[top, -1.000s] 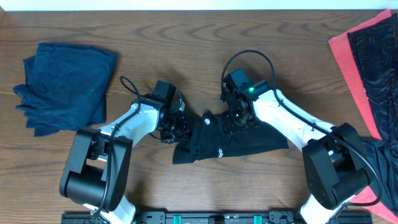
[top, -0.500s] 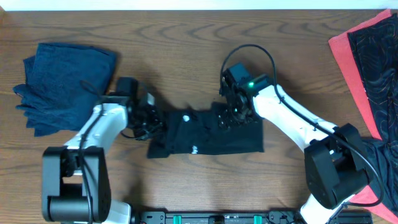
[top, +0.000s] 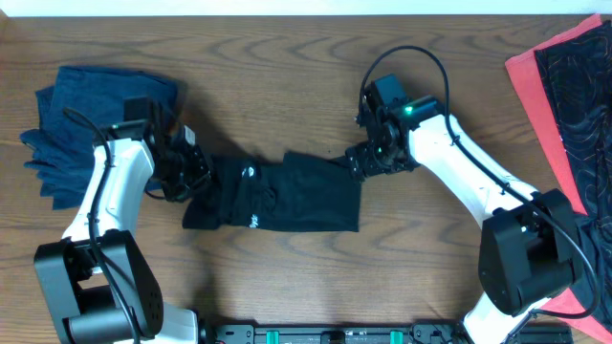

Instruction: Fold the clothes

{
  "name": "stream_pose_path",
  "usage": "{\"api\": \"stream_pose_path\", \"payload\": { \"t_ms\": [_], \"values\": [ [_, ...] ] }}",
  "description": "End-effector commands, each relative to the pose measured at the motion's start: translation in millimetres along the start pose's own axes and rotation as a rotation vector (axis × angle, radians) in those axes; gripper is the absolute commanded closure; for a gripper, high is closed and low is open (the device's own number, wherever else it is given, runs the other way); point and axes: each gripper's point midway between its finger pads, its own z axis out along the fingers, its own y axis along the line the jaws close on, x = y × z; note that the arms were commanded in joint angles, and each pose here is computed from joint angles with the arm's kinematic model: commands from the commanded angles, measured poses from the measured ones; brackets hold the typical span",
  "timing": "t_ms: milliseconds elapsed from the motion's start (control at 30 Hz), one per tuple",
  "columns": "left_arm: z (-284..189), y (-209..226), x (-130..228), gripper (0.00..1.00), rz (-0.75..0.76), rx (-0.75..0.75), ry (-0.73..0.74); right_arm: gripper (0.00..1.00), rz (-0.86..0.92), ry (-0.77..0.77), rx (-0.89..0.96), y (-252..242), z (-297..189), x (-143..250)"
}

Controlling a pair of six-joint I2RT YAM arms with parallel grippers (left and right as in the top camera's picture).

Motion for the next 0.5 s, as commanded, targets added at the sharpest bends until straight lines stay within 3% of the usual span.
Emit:
{"api": "stream_pose_path", "payload": {
  "t_ms": [0,233,467],
  "values": [
    [-20.2,-11.1,-11.6,0.94,0.06,-0.002,-0.062,0.1,-0.038,0.04,0.001,3.7,19.1,13.5],
    [-34.6,-26.5,-17.8,0.94,0.063,0.017,-0.085,0.11,-0.073,0.092,0.005,11.1,56.8,27.8],
    [-30.5,-77.1,0.3,0.94,0.157,0.073,-0.046,0.13,-0.103,0.199,0.024,15.0,92.2,48.0]
  ]
}}
